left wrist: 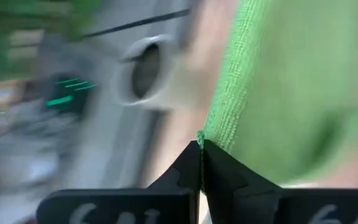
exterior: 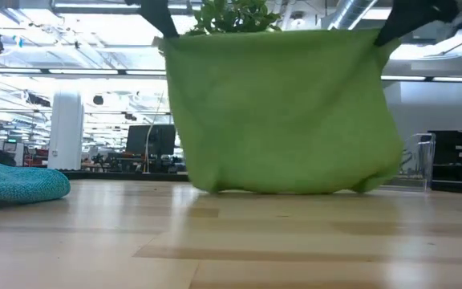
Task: Fold microfiber towels
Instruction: Fold the green microfiber towel
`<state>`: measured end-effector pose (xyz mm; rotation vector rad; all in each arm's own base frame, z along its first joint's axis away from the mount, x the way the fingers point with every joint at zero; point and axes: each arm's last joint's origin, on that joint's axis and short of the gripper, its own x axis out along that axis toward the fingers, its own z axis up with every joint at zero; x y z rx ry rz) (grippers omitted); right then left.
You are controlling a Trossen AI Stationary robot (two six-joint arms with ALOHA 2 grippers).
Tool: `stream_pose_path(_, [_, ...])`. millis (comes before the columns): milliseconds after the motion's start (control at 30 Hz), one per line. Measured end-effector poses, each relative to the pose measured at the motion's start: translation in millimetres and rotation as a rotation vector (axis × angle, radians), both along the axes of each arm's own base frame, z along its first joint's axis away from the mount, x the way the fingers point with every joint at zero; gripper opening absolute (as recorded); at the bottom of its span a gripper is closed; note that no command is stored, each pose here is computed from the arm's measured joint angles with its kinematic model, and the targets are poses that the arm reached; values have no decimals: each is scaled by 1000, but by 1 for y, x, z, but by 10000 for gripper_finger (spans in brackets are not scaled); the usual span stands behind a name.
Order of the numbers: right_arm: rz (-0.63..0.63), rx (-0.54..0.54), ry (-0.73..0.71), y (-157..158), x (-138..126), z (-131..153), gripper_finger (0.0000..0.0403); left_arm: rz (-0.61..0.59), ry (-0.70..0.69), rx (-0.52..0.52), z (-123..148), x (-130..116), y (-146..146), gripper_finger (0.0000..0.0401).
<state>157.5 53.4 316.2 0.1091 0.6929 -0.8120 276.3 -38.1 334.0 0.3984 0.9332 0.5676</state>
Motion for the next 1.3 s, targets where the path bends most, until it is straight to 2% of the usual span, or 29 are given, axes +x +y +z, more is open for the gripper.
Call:
stream_pose_path(100, [-23,-15,-15,-10,-2,8,17,-210,-61,-139,-7,-10,14,0])
stream_pose_path(167, [9,-27,29,-15,-2,10,17,-302,-70,-139,-12,-18,25,0])
stream_pose_path(233, [19,-23,46,-20,0,12,15,-338,-44,-118,-18,-24,40,0])
stream_pose_path(300, [1,-25,11,-26,3,15,13,-341,-9,-118,-23,-27,53,0])
stream_pose_path(433, [22,-90,32,-39,12,19,18,-305,14,-85,-20,-29,78,0])
stream_pose_path(633, [-30,-132,23,-60,23,24,15,-241,52,69,4,-37,116,0])
stream_pose_path(767, [-39,-171,1,-67,28,28,17,-215,9,121,29,-43,131,0])
stream_pose_path(867, [-42,-163,-9,-66,28,28,18,-188,-23,97,36,-45,133,0])
stream_pose_path(967, [-10,-133,-15,-56,30,19,14,-191,-26,-54,27,-47,126,0])
stream_pose_path(1100, [43,-62,-18,-34,31,-7,16,-252,95,-227,-6,-46,104,0])
stream_pose_path(1200, [89,3,-36,-11,26,-27,19,-300,143,-290,-32,-42,80,0])
stream_pose_path(1300, [126,60,-67,12,22,-39,16,-326,131,-330,-52,-39,53,0])
